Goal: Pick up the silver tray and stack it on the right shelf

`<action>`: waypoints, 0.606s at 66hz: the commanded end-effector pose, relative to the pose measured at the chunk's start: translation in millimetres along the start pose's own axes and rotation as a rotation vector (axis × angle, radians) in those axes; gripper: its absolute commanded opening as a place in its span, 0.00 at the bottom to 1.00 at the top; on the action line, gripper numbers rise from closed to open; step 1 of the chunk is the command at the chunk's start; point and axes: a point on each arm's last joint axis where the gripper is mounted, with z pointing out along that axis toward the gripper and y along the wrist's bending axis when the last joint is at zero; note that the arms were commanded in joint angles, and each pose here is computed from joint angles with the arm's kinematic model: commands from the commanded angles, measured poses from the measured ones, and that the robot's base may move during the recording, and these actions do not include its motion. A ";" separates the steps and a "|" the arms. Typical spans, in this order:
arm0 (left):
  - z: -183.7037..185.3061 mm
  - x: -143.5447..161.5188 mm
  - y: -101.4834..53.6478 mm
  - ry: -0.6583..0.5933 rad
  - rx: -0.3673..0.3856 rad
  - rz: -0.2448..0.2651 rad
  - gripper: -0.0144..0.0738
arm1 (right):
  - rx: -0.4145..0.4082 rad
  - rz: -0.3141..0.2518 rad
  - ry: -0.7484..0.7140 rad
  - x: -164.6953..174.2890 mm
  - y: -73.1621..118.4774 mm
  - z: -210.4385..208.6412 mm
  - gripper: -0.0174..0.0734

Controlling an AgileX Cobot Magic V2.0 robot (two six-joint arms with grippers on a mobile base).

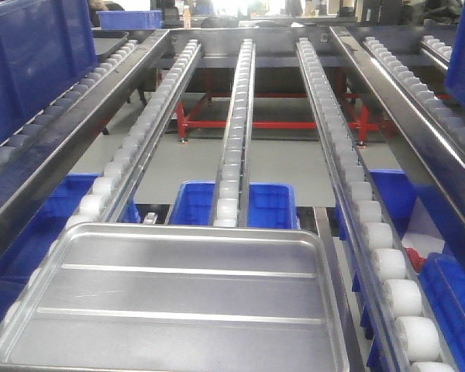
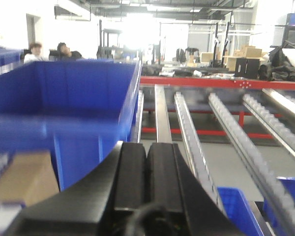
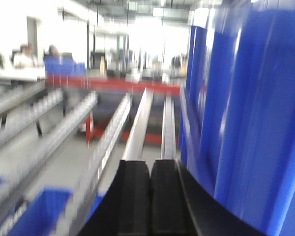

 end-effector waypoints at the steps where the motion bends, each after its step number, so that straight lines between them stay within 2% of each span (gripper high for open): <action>1: 6.7 -42.6 0.6 -0.038 0.007 0.007 0.06 | 0.000 -0.012 -0.139 -42.9 -0.9 -0.7 0.25; 11: 31.1 -70.1 -0.3 0.111 0.029 -0.011 0.06 | -0.016 -0.005 -0.129 -69.1 -1.0 8.8 0.26; 19: 57.3 -65.6 -0.9 0.220 0.034 -0.022 0.06 | -0.041 0.002 -0.097 -74.9 0.0 18.3 0.26; 22: 66.1 -60.1 -1.7 0.262 0.037 -0.052 0.08 | -0.052 0.005 -0.079 -73.5 0.7 21.1 0.26; 28: 80.4 -50.8 -3.5 0.332 0.042 -0.128 0.26 | -0.079 0.011 -0.043 -70.0 2.4 24.8 0.31; 34: 89.7 -43.8 -5.5 0.379 0.044 -0.218 0.52 | -0.107 0.018 -0.028 -68.5 4.1 26.0 0.44; 37: 92.2 -40.6 -6.8 0.404 0.047 -0.264 0.58 | -0.120 0.020 -0.018 -67.6 4.9 26.2 0.51; 40: 93.0 -38.5 -7.9 0.425 0.051 -0.288 0.58 | -0.135 0.023 -0.001 -66.1 5.9 26.9 0.57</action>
